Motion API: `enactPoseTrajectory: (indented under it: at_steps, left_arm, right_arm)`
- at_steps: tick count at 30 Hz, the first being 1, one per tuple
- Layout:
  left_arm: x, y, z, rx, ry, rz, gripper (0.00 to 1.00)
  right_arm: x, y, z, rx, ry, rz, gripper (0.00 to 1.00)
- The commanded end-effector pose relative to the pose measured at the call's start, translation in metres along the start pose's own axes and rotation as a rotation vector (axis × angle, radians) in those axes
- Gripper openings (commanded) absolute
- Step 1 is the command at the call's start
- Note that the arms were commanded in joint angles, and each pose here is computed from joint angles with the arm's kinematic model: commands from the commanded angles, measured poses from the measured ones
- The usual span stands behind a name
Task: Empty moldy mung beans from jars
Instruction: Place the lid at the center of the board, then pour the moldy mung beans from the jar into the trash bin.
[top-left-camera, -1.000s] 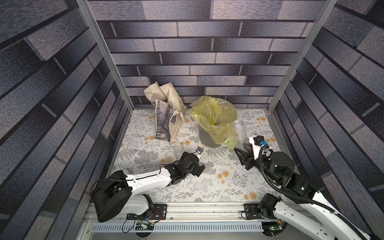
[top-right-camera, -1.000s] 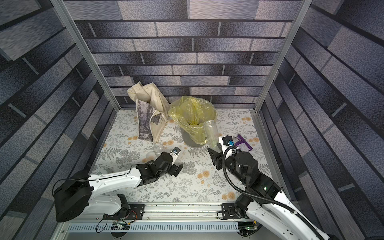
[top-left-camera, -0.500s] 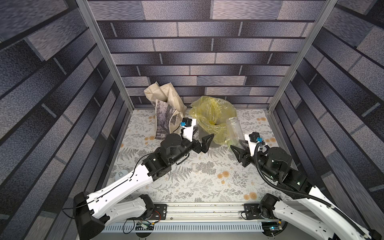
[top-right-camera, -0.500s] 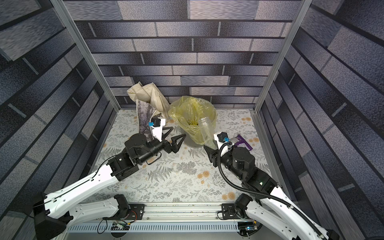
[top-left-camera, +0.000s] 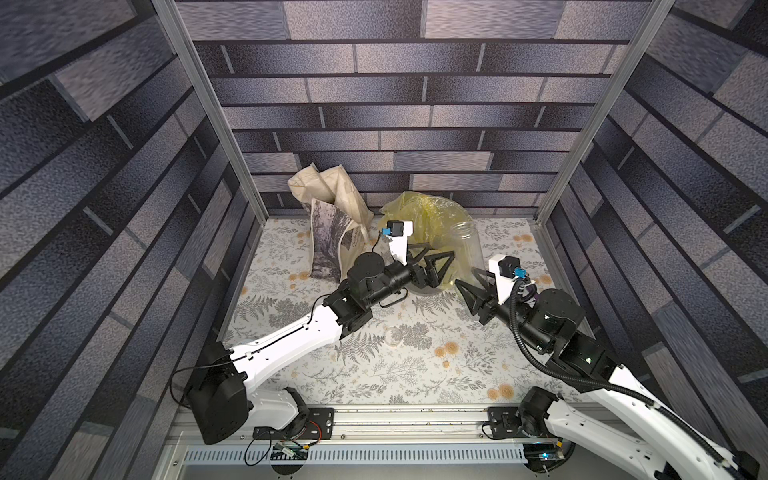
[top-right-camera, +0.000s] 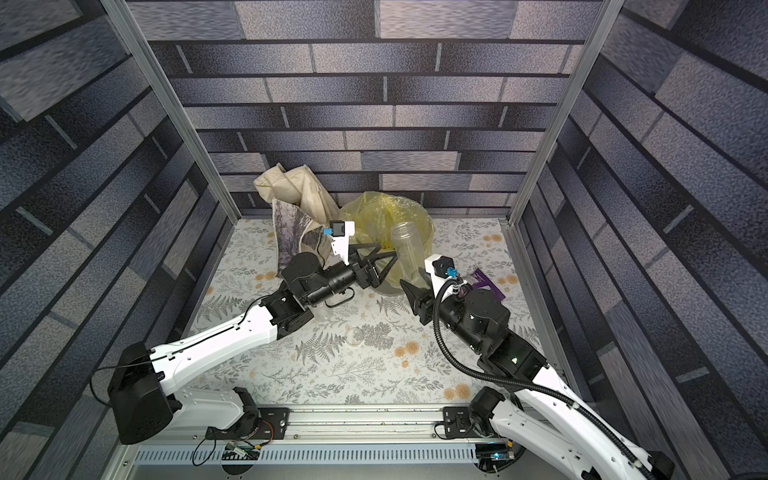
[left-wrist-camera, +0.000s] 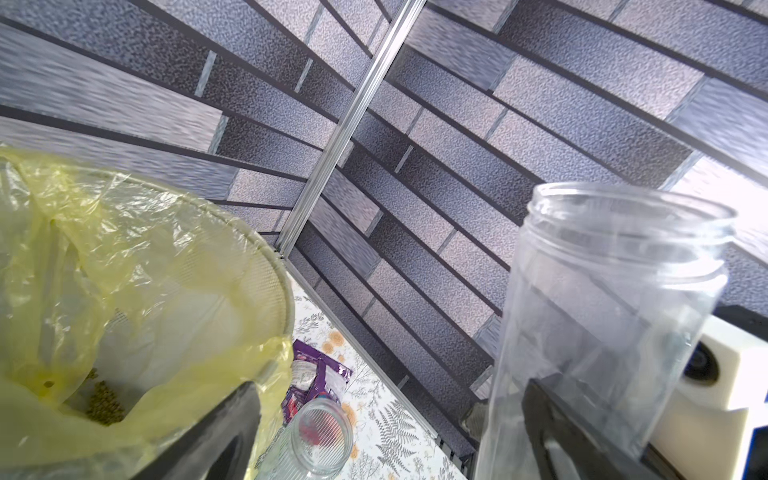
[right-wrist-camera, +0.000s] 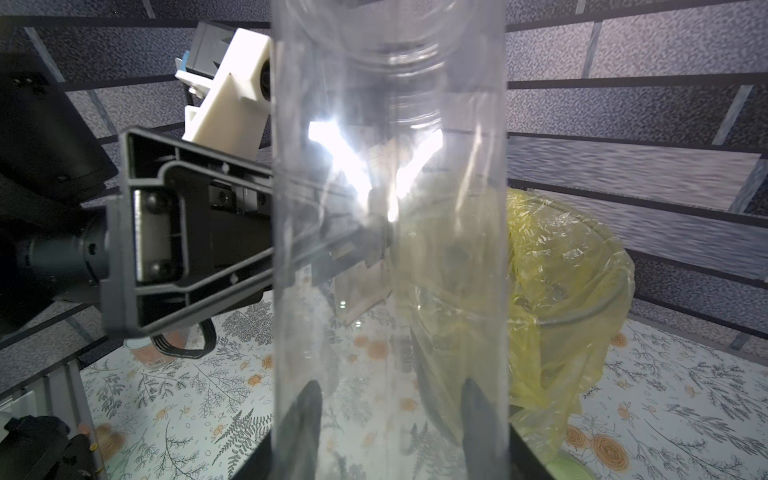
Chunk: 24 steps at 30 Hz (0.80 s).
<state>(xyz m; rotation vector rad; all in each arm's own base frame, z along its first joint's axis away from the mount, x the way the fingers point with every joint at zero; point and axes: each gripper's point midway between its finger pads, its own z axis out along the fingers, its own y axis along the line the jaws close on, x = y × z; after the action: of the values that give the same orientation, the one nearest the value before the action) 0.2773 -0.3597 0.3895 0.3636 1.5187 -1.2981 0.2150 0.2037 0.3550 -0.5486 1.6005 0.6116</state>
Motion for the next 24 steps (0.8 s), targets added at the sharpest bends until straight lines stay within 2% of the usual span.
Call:
enactPoseTrajectory:
  at_steps: [1, 5, 10, 13, 17, 24]
  left_arm:
    - [-0.034, -0.050, 0.000, 0.192, -0.079, 0.002, 1.00]
    - [-0.031, -0.051, -0.008, 0.190, -0.071, 0.020, 1.00]
    - [-0.024, -0.052, -0.026, 0.181, -0.048, 0.052, 1.00]
    - [-0.024, -0.053, -0.031, 0.185, -0.056, 0.043, 1.00]
    - [-0.023, -0.062, -0.025, 0.236, -0.042, 0.040, 1.00]
    - [-0.021, -0.048, -0.001, 0.196, -0.017, 0.040, 1.00]
  right_arm:
    - [0.003, 0.006, 0.005, -0.027, 0.033, -0.021, 0.35]
    - [-0.003, -0.002, 0.002, 0.018, 0.023, -0.014, 0.34]
    - [-0.017, 0.002, -0.006, -0.006, -0.020, 0.006, 0.34]
    - [-0.017, 0.006, -0.003, -0.030, -0.006, 0.009, 0.34]
    - [-0.008, 0.013, 0.005, -0.066, 0.028, 0.007, 0.34]
    - [-0.006, 0.022, 0.004, -0.124, 0.014, 0.010, 0.33]
